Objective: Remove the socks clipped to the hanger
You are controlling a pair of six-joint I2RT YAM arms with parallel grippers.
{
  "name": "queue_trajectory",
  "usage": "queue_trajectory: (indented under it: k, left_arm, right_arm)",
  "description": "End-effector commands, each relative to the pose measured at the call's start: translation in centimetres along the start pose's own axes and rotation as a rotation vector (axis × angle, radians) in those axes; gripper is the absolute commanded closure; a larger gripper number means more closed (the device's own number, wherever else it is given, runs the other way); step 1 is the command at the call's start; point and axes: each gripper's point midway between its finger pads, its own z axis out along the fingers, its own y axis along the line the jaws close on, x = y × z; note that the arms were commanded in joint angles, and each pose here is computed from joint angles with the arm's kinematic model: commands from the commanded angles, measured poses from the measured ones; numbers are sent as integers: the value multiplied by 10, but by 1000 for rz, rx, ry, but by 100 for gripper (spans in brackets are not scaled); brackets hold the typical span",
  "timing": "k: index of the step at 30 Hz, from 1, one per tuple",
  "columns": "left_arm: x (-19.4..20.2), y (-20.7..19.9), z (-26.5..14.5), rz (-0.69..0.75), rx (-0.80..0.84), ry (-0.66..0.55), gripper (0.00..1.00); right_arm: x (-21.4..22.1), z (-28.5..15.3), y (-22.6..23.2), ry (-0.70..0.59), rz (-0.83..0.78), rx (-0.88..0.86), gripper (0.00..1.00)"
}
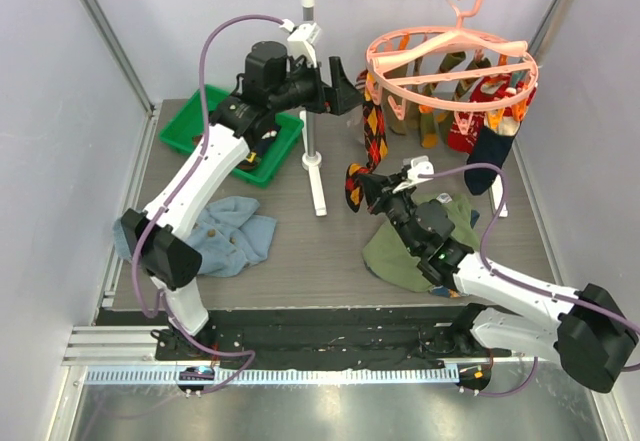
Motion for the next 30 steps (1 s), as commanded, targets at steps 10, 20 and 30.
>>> queue_trajectory:
  k: [10,20,30]
  left_arm:
    - [-28,-26,16,-28,145,-79,16]
    - [-34,-33,13,-35,165,-94,17]
    - [-37,-43,20,-44,233,-90,21]
  right_arm:
    - [-17,-20,21,-32,79,-124,99]
    - [-24,-35,29,-54,125,-189,99]
    - [-33,-47,36,-75,129,-246,99]
